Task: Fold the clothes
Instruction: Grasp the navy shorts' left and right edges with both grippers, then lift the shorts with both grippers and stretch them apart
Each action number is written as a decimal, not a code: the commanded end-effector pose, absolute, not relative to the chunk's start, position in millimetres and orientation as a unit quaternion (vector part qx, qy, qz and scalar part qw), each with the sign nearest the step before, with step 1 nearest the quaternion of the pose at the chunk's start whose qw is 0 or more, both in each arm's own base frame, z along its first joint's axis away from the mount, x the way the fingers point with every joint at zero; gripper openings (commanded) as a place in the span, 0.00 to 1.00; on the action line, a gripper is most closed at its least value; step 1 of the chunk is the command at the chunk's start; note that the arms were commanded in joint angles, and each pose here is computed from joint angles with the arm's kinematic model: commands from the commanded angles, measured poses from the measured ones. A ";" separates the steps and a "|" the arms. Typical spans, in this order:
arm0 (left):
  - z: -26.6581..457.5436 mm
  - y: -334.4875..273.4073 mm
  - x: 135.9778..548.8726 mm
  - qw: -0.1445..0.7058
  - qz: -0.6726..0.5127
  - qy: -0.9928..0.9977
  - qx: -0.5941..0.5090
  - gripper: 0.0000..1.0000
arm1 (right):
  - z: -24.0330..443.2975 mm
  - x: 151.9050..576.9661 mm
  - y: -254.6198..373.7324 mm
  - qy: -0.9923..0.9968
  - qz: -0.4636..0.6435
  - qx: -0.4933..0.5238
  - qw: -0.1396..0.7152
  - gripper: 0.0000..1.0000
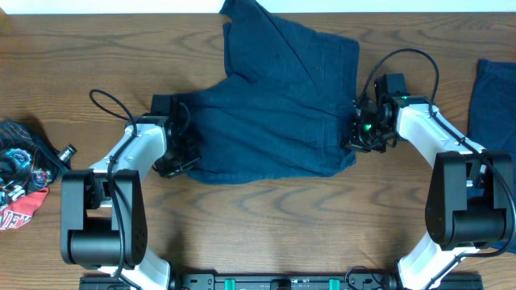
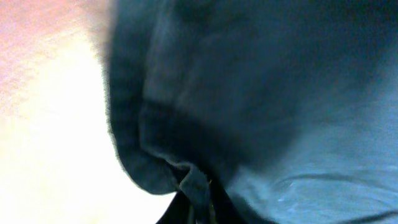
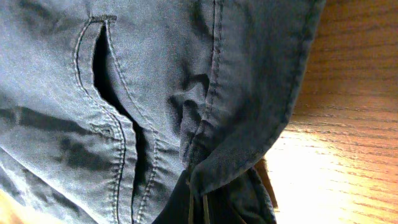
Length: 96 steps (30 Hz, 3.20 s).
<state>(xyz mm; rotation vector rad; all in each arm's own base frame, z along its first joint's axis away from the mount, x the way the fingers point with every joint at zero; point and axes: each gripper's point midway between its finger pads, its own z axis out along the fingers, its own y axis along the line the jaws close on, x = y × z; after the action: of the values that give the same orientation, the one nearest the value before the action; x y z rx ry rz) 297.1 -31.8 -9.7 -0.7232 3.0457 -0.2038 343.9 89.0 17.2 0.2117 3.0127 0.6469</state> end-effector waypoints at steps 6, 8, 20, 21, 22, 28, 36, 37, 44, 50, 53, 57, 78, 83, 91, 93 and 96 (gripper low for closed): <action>-47.1 -65.8 260.4 -0.091 -0.138 0.967 -0.193 0.06 | 17.3 341.8 86.2 0.976 0.207 0.065 0.026 0.01; -47.4 -65.7 262.4 -0.086 -0.138 0.968 -0.192 0.06 | 17.4 341.9 86.2 0.976 0.207 0.065 0.026 0.01; -15.2 -46.7 293.5 -0.009 -0.094 0.977 -0.189 0.06 | 48.1 362.7 62.4 0.981 0.165 0.072 0.068 0.01; -4.0 -43.3 298.8 0.008 -0.087 0.978 -0.188 0.06 | 58.3 367.8 59.3 0.981 0.164 0.068 0.077 0.01; 6.9 -40.3 303.0 0.024 -0.081 0.979 -0.187 0.06 | 68.5 371.9 56.9 0.980 0.164 0.068 0.085 0.01; 103.3 -22.8 320.8 0.144 -0.055 0.970 -0.186 0.06 | 149.4 395.5 36.4 0.977 0.133 0.062 0.154 0.01; 251.8 -8.0 305.8 0.302 -0.054 0.933 -0.188 0.06 | 276.8 396.1 30.5 0.959 0.118 0.043 0.254 0.01; 272.4 -7.8 300.3 0.321 -0.059 0.926 -0.187 0.06 | 294.3 393.8 30.5 0.955 0.117 0.038 0.270 0.01; 383.9 -5.4 253.3 0.429 -0.085 0.882 -0.177 0.06 | 403.3 361.6 25.8 0.920 0.105 0.028 0.376 0.01; 456.2 -2.2 204.3 0.505 -0.102 0.839 -0.172 0.06 | 470.8 318.6 26.1 0.888 0.107 0.024 0.447 0.01; 477.9 -0.8 185.0 0.528 -0.107 0.825 -0.171 0.06 | 487.9 303.1 24.5 0.876 0.110 0.034 0.468 0.01; 494.3 -0.1 173.5 0.549 -0.112 0.811 -0.169 0.06 | 491.5 295.7 22.7 0.874 0.115 0.047 0.470 0.01; 276.9 -24.1 395.9 0.202 -0.034 0.962 -0.178 0.06 | 305.7 435.8 8.9 0.966 0.094 0.093 0.220 0.01; 247.0 -45.7 425.8 0.193 -0.036 0.968 -0.156 0.06 | 281.2 447.4 8.3 0.972 0.092 0.094 0.194 0.01; 301.3 -60.0 428.5 0.288 -0.062 0.946 -0.138 0.06 | 309.7 449.6 8.1 0.962 0.090 0.071 0.247 0.01; 327.2 -50.6 428.2 0.334 -0.052 0.930 -0.146 0.06 | 327.1 456.7 5.7 0.952 0.089 0.066 0.286 0.01; 372.0 -30.6 425.2 0.411 -0.030 0.896 -0.167 0.06 | 357.6 471.2 -1.4 0.928 0.091 0.073 0.354 0.01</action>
<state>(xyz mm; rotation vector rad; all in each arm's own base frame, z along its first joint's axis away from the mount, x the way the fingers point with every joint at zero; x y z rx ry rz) 436.9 -66.0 323.1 -0.3484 2.4273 -0.2146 476.7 19.8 309.8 0.1706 2.5506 0.3082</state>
